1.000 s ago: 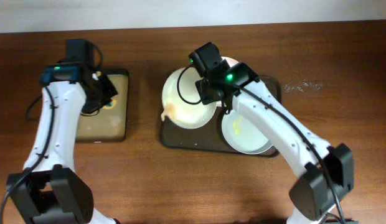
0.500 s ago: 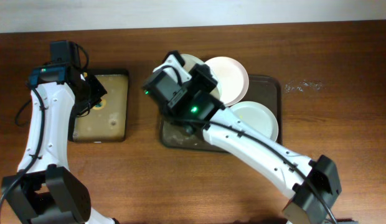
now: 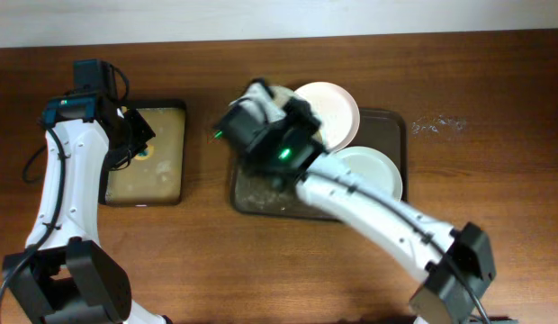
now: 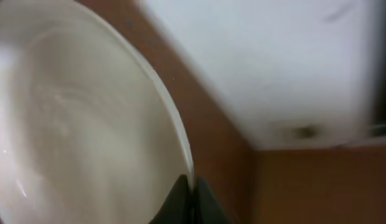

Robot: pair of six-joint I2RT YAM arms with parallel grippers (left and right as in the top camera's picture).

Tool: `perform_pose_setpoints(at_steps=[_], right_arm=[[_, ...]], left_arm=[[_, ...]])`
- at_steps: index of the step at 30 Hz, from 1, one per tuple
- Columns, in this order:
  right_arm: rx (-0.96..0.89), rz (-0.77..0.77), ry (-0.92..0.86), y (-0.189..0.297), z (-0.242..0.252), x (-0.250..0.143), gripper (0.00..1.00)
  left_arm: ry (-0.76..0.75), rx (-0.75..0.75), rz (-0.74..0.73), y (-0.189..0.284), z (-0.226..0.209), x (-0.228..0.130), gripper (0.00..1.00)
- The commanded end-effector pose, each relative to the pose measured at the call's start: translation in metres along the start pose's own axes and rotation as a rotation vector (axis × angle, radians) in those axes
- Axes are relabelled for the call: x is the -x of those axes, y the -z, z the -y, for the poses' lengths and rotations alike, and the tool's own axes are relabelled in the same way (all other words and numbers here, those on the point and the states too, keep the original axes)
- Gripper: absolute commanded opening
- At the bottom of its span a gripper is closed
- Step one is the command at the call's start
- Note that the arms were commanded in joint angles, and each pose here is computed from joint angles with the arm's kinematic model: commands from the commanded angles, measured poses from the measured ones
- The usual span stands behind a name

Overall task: Clean dirty plates on tray and stack at the side
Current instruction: 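Grasp the top pink plate with the right gripper and place it right of tray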

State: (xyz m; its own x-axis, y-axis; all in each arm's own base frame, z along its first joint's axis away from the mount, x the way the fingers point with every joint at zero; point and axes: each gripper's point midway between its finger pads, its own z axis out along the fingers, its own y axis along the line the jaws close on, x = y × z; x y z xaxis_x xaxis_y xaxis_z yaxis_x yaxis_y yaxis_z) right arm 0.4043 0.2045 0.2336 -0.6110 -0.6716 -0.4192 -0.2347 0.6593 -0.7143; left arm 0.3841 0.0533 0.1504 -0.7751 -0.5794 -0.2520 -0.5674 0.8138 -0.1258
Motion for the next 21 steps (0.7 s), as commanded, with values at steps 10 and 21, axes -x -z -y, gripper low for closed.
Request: perform_pose_setpoints(at_steps=[10,21], right_arm=[[0.63,-0.436,-1.183,-0.164,0.14,-0.212,0.04],[0.344,-0.609,-1.346,-0.233,0.169,-0.35,0.04]], left_arm=[[-0.015,0.006,0.006,0.001,-0.004,0.001,0.0],[-0.015,0.005,0.007,0.001,-0.003,0.001,0.0]])
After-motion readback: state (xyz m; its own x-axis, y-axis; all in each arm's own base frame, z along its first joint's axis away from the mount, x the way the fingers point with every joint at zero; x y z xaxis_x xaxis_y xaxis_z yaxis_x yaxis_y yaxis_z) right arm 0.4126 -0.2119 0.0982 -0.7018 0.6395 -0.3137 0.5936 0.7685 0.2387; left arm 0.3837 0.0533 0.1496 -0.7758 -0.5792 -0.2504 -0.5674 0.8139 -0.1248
